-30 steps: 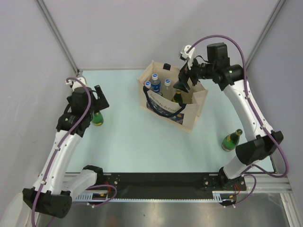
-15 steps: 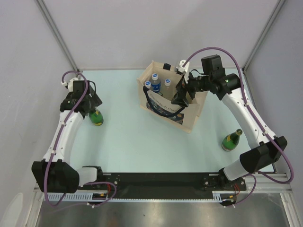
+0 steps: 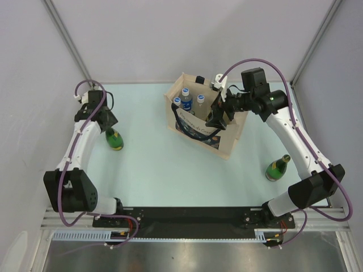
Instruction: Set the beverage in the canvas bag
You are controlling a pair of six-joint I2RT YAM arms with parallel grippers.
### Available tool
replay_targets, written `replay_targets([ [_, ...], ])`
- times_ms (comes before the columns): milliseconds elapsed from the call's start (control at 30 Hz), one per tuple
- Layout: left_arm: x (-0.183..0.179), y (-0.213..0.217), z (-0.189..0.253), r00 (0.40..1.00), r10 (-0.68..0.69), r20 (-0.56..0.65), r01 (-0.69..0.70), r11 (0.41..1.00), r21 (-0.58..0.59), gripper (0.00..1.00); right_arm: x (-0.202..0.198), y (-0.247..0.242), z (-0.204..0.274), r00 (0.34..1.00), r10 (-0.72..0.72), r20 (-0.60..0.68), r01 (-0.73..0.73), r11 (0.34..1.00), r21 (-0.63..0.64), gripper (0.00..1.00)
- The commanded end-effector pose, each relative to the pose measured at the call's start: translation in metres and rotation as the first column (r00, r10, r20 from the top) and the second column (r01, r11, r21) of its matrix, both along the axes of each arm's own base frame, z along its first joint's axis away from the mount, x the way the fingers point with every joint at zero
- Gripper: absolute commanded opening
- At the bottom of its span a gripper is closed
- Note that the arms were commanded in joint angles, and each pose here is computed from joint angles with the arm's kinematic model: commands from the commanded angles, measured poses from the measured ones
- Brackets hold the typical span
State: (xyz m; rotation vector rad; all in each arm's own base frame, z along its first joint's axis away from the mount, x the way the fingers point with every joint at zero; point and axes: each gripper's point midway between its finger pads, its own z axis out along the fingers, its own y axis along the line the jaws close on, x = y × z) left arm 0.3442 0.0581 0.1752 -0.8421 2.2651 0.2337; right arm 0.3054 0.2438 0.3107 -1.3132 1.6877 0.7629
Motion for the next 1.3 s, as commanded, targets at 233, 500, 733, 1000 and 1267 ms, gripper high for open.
replay_targets([
  [233, 0.016, 0.006, 0.014, 0.999, -0.016, 0.048, 0.015, 1.0, 0.016, 0.54, 0.0, -0.004, 0.017, 0.998, -0.018, 0.056, 0.017, 1.0, 0.02, 0.91],
  [500, 0.02, 0.001, 0.016, 0.995, -0.08, 0.061, 0.08, 0.997, 0.008, 0.31, 0.001, -0.006, 0.021, 0.997, -0.016, 0.077, 0.015, 1.0, 0.007, 0.91],
  [733, 0.019, -0.01, 0.026, 0.98, -0.171, 0.105, 0.173, 0.985, -0.003, 0.02, 0.002, -0.011, 0.024, 0.995, -0.031, 0.098, 0.032, 0.999, -0.005, 0.91],
  [1000, 0.016, -0.056, 0.075, 0.842, -0.449, 0.297, 0.469, 0.883, 0.007, 0.0, 0.004, -0.022, 0.019, 0.992, -0.02, 0.123, 0.025, 0.999, -0.041, 0.91],
  [1267, -0.001, -0.12, 0.124, 0.595, -0.686, 0.419, 0.71, 0.693, 0.126, 0.0, -0.007, -0.029, 0.013, 0.985, 0.073, 0.157, -0.061, 0.995, -0.079, 0.92],
])
